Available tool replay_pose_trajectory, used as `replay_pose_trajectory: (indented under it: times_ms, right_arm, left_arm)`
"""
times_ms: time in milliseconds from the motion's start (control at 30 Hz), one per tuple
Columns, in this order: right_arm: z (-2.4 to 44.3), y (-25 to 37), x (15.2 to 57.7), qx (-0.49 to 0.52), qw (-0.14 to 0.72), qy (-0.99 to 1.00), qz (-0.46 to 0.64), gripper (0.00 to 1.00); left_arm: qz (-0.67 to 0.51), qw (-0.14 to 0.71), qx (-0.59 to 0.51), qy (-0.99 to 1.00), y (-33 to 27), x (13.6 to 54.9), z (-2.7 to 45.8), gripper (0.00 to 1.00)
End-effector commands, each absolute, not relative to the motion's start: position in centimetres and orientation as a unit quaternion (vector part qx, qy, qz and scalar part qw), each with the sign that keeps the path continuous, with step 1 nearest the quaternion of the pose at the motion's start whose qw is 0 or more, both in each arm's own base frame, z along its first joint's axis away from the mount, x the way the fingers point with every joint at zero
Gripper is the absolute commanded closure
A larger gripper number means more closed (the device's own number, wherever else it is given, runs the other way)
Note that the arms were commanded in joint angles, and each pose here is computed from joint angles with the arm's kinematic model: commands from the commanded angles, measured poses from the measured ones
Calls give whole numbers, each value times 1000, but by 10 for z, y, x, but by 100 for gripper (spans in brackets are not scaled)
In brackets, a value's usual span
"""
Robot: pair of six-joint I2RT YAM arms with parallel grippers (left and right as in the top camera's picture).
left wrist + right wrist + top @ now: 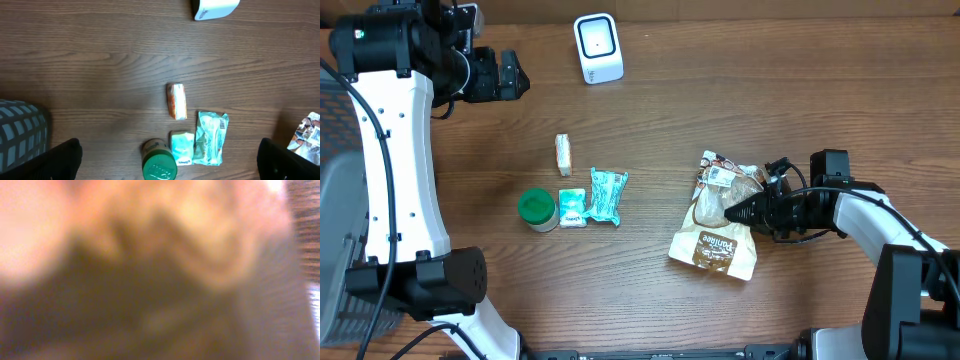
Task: Scan the item barcode
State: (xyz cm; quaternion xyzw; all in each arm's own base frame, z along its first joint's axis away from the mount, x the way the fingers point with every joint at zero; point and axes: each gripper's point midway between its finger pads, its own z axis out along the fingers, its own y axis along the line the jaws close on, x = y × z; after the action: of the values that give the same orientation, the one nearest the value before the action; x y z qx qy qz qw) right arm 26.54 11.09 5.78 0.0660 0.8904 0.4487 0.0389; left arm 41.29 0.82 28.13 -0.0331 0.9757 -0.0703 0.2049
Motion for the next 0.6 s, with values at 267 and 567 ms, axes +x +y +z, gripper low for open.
replay_pose_trajectory:
  times_ms: [267,567]
  right_arm:
    - [95,109,282,-25,88,891,444,96]
    - [110,133,283,-82,87,889,443,96]
  left_arm:
    - [-60,224,-19,973,10,411,294,0]
    - [-60,224,-19,973,10,411,294,1]
